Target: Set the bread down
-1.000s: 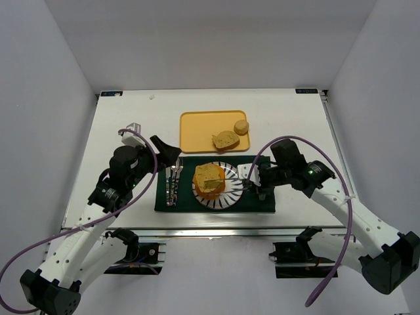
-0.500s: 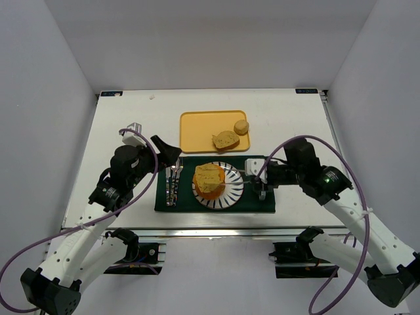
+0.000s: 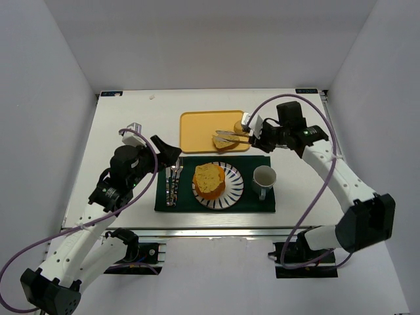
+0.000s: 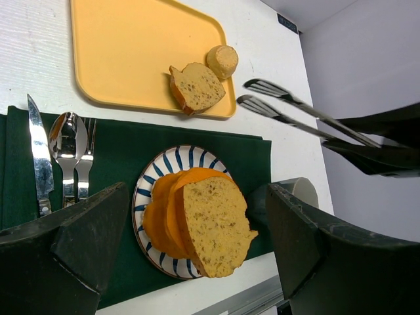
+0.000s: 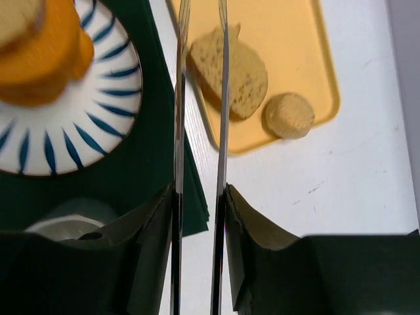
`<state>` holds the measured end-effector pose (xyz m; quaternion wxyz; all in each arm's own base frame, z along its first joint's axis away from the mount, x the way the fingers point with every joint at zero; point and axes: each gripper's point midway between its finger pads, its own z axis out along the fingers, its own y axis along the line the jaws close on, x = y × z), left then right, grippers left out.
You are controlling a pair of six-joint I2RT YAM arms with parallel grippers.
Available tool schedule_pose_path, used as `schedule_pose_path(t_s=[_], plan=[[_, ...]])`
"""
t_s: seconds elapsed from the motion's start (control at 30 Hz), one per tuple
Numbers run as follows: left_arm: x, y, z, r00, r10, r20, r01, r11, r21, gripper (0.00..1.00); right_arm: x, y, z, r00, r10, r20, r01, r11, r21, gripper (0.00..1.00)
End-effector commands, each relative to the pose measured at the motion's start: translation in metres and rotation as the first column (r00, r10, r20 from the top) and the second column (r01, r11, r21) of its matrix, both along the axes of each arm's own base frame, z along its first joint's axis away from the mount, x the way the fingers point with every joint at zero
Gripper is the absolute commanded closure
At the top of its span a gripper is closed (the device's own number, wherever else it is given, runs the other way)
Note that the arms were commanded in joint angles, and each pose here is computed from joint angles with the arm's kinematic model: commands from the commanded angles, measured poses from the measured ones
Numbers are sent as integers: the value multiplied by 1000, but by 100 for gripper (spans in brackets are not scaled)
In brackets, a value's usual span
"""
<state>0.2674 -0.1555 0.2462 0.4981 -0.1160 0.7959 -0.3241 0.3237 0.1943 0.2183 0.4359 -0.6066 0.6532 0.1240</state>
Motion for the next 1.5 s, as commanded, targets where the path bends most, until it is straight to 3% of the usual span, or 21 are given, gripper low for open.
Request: schedule_pose_path(t_s=[0.0, 0.1, 0.5, 0.93, 1.13, 1.33, 1.47], plan=[[-2, 0, 7, 1000, -3, 22, 3, 1000, -24, 6, 13, -8, -9, 995, 71, 71, -64, 993, -99, 60], [-3, 0, 5, 1000, -1, 21, 2, 1000, -30, 6, 18, -13, -32, 994, 95, 53, -85, 982, -170, 58], [-3, -6, 3, 999, -31, 8, 31, 999, -37, 6, 52, -14, -74, 997, 80, 3, -77, 962, -261, 52], [-4, -5, 4, 1000, -26, 9, 26, 999, -38, 6, 72, -7, -67, 998, 35, 59, -21, 974, -225, 52], [-3, -6, 4, 1000, -29, 7, 29, 999, -38, 6, 73, -8, -81, 999, 27, 26, -19, 967, -254, 52], [-4, -5, 7, 1000, -25, 11, 25, 999, -38, 6, 71, -8, -87, 999, 35, 1, -34, 964, -262, 61], [-4, -5, 7, 1000, -25, 12, 26, 999, -42, 6, 65, -6, -81, 999, 51, -17, -54, 968, -247, 76]])
